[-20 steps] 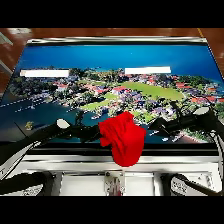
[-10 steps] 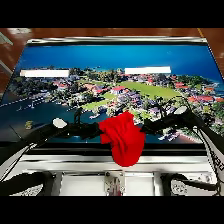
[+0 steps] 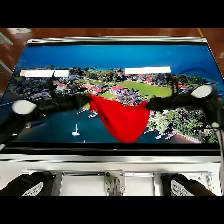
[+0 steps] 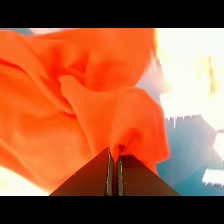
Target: Fold the shirts.
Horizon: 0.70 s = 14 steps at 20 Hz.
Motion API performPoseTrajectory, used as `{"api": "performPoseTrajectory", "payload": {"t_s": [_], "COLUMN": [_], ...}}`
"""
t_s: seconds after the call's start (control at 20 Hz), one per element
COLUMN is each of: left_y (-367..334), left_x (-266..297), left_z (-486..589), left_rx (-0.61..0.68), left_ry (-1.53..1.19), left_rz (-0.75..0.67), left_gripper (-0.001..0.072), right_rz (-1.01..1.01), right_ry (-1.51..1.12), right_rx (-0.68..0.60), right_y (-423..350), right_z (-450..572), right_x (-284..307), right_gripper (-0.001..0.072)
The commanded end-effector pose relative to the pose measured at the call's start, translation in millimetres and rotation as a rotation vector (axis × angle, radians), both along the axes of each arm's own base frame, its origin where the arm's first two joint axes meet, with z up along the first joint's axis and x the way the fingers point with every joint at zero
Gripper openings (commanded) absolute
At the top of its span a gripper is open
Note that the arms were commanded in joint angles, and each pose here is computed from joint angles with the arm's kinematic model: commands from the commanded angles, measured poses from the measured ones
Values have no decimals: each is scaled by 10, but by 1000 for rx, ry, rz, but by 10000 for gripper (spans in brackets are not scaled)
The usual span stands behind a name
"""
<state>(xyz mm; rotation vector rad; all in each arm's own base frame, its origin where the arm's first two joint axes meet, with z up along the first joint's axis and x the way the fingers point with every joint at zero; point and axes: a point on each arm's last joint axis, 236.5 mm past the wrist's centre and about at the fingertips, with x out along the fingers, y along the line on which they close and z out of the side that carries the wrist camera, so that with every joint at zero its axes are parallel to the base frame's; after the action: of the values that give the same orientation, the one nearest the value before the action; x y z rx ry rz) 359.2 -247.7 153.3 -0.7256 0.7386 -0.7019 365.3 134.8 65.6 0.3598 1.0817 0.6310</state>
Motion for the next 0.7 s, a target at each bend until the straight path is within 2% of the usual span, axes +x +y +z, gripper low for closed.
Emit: {"api": "performPoseTrajectory", "payload": {"t_s": [0.0, 0.15, 0.35, 0.5, 0.65], "left_y": [353, 524, 670, 600, 586], "left_x": [-162, -822, -1486, -1537, -1411], "left_z": [1970, 3344, 4064, 3760, 2954], "left_rx": [-45, -108, -85, 49, 283], "left_ry": [-494, -813, -1039, -987, -756], "left_rz": [61, 82, 95, 33, -67], "left_gripper": [42, 42, 42, 43, 42], "right_rz": [-41, -105, -166, -178, -143], "right_ry": [-511, -907, -1150, -1146, -1016], "right_rx": [1, 21, -16, -95, -255], "right_y": [-20, -47, -158, -242, -387], "right_z": [1823, 3304, 4129, 4105, 3671], "right_x": [147, -300, -910, -1092, -1068], "right_gripper": [61, 61, 61, 61, 61]}}
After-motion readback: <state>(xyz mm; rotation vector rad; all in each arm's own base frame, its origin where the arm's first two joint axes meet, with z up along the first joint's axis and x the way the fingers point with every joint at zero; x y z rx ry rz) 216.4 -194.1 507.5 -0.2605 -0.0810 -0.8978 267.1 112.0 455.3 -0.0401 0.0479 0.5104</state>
